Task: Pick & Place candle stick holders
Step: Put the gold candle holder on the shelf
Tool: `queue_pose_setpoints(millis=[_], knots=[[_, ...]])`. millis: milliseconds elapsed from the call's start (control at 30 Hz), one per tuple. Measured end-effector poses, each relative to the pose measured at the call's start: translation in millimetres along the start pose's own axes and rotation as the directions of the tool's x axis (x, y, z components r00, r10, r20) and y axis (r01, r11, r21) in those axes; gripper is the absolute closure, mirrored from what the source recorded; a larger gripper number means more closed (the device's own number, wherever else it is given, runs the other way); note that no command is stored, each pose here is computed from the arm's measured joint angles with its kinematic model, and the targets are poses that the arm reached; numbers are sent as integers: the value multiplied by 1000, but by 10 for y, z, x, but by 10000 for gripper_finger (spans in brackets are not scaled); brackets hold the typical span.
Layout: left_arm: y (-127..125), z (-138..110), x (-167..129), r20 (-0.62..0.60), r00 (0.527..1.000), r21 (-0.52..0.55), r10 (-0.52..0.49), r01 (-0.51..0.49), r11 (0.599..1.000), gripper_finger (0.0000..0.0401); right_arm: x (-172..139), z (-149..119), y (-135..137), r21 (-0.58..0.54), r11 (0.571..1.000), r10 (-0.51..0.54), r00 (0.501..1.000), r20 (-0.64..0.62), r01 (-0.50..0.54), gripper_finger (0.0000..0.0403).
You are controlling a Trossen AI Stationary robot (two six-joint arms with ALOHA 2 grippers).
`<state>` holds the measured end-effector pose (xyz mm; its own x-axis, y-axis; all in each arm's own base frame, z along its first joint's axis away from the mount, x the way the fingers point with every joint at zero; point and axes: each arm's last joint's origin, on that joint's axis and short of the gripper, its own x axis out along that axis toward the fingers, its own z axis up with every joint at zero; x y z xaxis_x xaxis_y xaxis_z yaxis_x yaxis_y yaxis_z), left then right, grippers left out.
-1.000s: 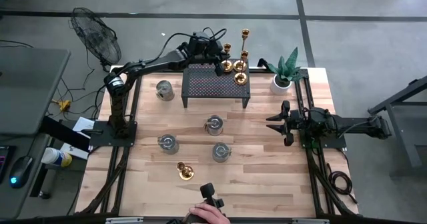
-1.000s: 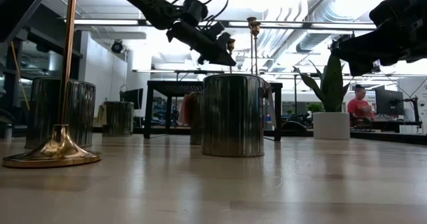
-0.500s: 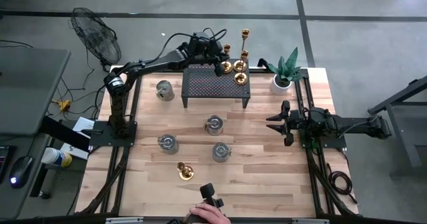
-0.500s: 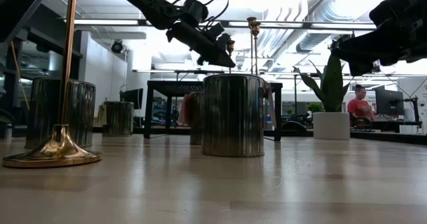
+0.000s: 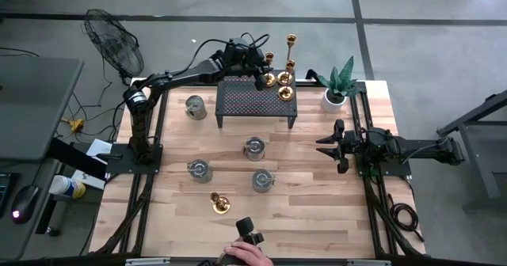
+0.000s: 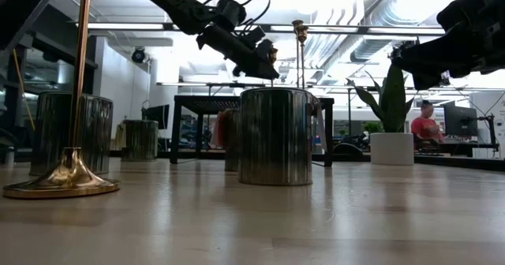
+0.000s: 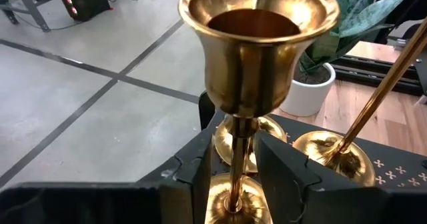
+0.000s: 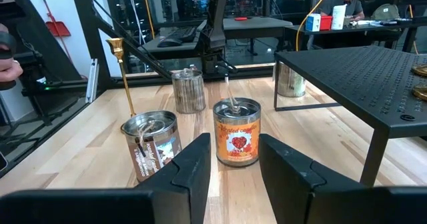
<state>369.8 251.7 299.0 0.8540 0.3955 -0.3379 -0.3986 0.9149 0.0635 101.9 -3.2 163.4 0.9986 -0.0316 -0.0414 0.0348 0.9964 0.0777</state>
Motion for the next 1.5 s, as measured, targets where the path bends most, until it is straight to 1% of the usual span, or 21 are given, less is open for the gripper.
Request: queue_pose_setpoints(millis=[167,667,900,1000,1167,1267,1367,1500], knots=[[6,-2,0,-4,1000,0,21,-21,1000,287,0,0,0,0,1000,-1,1000,0,1,285],[6,-1,0,-2,1000,3,20,-20,1000,287,0,1,0,0,1000,0,1000,0,0,285],[1,29,0,30,1000,8,-6,6,1000,286,0,1,0,0,1000,0,1000,0,0,285],[0,23,0,26,1000,7,-7,7,1000,271,0,1,0,0,1000,-1,1000,0,1,285],[0,23,0,25,1000,6,-6,6,1000,212,0,1,0,0,1000,-1,1000,0,1,285],[0,21,0,23,1000,6,-6,6,1000,186,0,1,0,0,1000,0,1000,0,0,285],[0,20,0,22,1000,6,-6,6,1000,176,0,1,0,0,1000,0,1000,0,0,285],[-1,14,0,16,1000,5,-7,7,1000,175,0,1,0,0,1000,0,1000,0,0,285]])
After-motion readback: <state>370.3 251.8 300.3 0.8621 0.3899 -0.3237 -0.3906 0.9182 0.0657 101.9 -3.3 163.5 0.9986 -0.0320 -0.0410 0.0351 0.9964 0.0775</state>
